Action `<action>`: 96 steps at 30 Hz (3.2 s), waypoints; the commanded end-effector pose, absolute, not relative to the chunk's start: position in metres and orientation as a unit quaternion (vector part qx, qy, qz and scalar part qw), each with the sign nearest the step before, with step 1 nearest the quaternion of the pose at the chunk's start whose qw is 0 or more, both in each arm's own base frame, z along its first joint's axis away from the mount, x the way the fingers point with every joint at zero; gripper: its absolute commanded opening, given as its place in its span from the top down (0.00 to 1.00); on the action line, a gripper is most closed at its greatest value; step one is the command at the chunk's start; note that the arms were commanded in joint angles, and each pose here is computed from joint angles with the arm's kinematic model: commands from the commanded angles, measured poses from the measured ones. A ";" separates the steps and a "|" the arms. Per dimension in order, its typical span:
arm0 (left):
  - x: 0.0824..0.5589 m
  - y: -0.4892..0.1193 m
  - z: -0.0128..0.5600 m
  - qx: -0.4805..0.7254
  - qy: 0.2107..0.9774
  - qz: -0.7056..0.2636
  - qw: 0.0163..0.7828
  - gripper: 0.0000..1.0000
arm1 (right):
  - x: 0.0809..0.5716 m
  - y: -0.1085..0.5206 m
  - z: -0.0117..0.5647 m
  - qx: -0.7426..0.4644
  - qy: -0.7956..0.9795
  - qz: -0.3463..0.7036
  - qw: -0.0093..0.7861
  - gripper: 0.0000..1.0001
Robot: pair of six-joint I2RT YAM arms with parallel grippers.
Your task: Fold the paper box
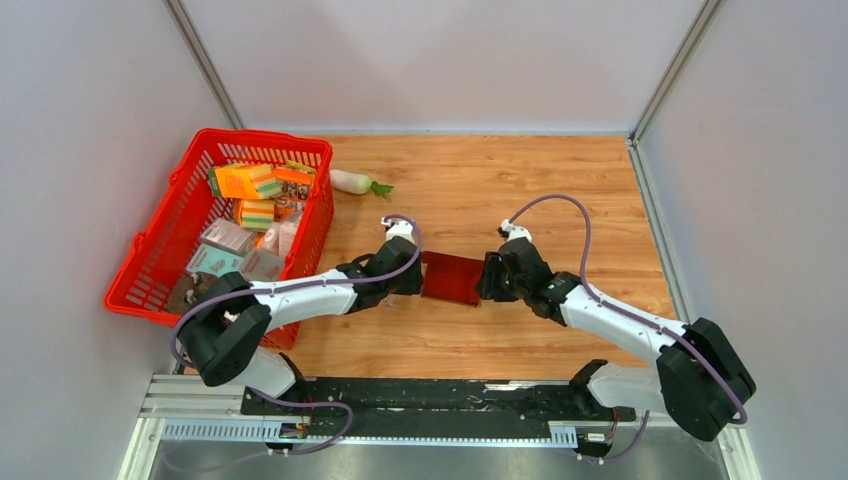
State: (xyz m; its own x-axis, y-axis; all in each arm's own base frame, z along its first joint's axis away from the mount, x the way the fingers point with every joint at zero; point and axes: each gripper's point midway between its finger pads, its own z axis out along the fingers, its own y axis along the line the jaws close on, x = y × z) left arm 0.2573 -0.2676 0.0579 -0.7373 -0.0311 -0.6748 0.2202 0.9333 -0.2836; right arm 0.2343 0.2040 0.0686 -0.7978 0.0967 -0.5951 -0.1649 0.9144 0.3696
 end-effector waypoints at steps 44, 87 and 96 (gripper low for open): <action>0.240 -0.244 0.071 0.063 0.889 -0.207 0.403 0.64 | 0.241 0.209 -0.014 -0.073 0.947 -0.049 0.308 0.98; 0.246 -0.179 0.093 0.012 0.929 -0.080 0.361 0.41 | 0.244 0.193 0.135 -0.072 0.900 0.165 0.396 0.35; 0.227 -0.183 0.073 -0.066 0.968 -0.046 0.239 0.30 | 0.219 0.190 0.141 -0.064 0.891 0.216 0.395 0.32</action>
